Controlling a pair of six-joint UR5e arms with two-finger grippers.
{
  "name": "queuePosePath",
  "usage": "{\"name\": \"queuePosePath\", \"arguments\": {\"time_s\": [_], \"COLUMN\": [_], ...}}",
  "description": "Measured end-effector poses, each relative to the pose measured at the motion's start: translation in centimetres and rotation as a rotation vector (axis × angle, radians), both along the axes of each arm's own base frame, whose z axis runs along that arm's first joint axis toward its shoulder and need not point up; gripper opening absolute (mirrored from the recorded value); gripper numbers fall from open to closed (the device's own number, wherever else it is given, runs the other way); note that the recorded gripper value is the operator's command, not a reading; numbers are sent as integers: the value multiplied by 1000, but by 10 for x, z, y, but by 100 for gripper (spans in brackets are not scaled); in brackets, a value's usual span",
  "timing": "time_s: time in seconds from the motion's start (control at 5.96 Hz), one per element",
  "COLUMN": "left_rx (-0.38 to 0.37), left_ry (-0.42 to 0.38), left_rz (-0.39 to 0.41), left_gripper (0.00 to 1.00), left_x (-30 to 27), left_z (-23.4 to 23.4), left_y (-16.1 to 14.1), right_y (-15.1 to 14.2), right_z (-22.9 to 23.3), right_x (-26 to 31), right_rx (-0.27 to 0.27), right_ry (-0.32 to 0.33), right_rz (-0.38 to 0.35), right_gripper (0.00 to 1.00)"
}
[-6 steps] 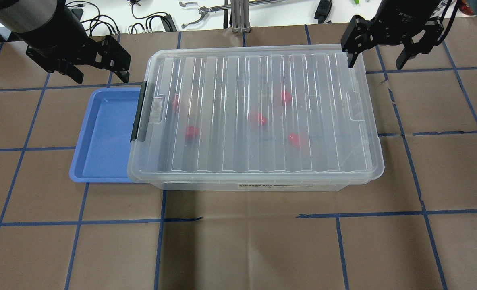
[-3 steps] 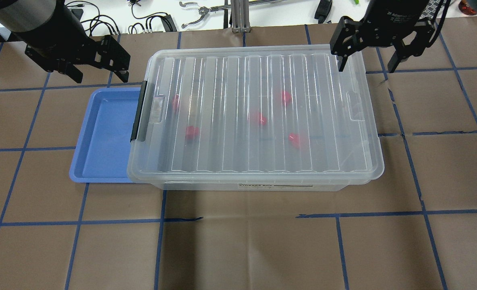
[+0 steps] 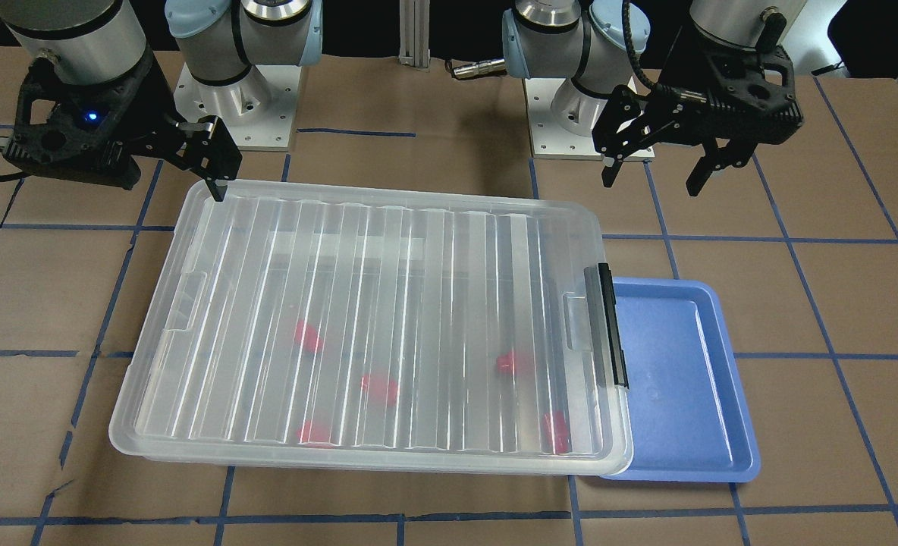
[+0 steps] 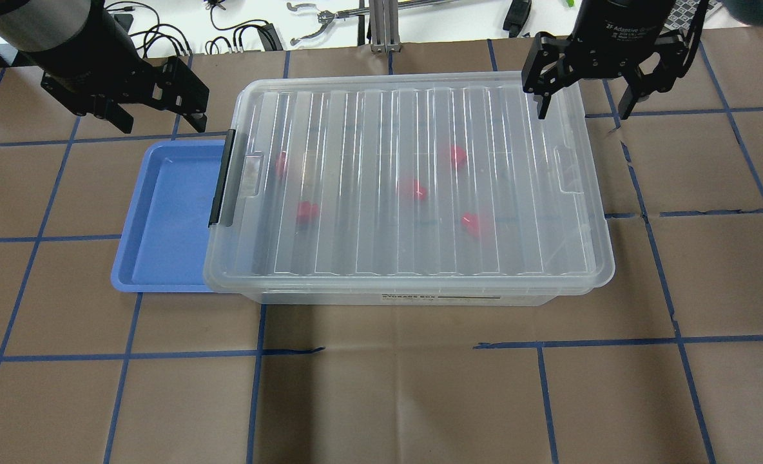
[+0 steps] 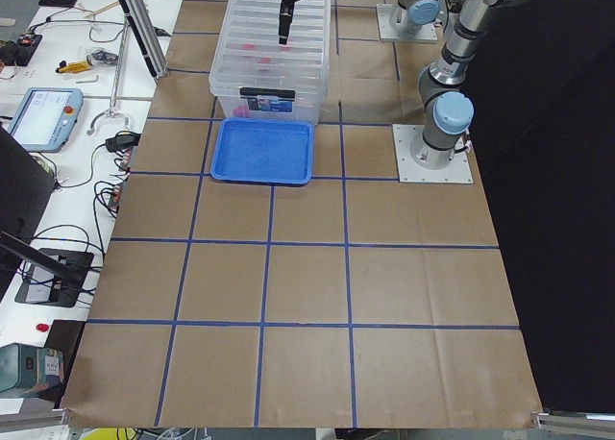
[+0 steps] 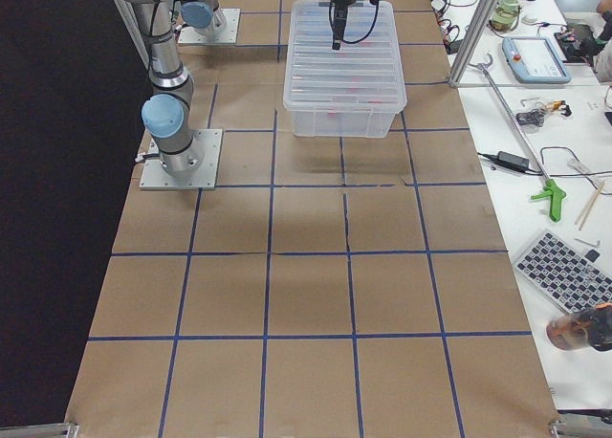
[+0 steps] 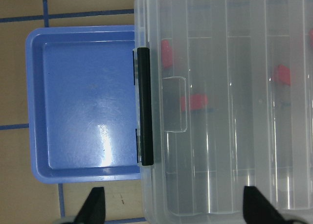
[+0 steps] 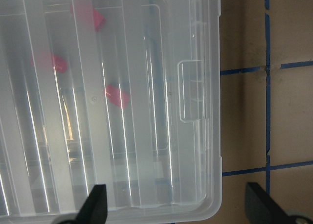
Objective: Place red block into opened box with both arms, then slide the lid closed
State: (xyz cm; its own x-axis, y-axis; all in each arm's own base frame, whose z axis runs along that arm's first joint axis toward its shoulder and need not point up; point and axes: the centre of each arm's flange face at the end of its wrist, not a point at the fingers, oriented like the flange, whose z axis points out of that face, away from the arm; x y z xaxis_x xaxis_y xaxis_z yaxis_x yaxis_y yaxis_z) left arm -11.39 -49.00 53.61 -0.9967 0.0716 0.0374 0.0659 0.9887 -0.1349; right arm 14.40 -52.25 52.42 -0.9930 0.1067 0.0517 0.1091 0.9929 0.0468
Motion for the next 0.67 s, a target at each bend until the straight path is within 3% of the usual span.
{"name": "queuePosePath", "arguments": {"time_s": [0.67], "left_rx": [9], "left_ry": [-3], "left_rz": [1], "left_gripper": [98], "left_x": [0], "left_z": [-5], "left_y": [-4], "right_y": [-1], "right_z": [1], "right_x": [-5], "right_rx": [0], "right_ry": [-8], "right_rz": [-10], "right_gripper": [100]}}
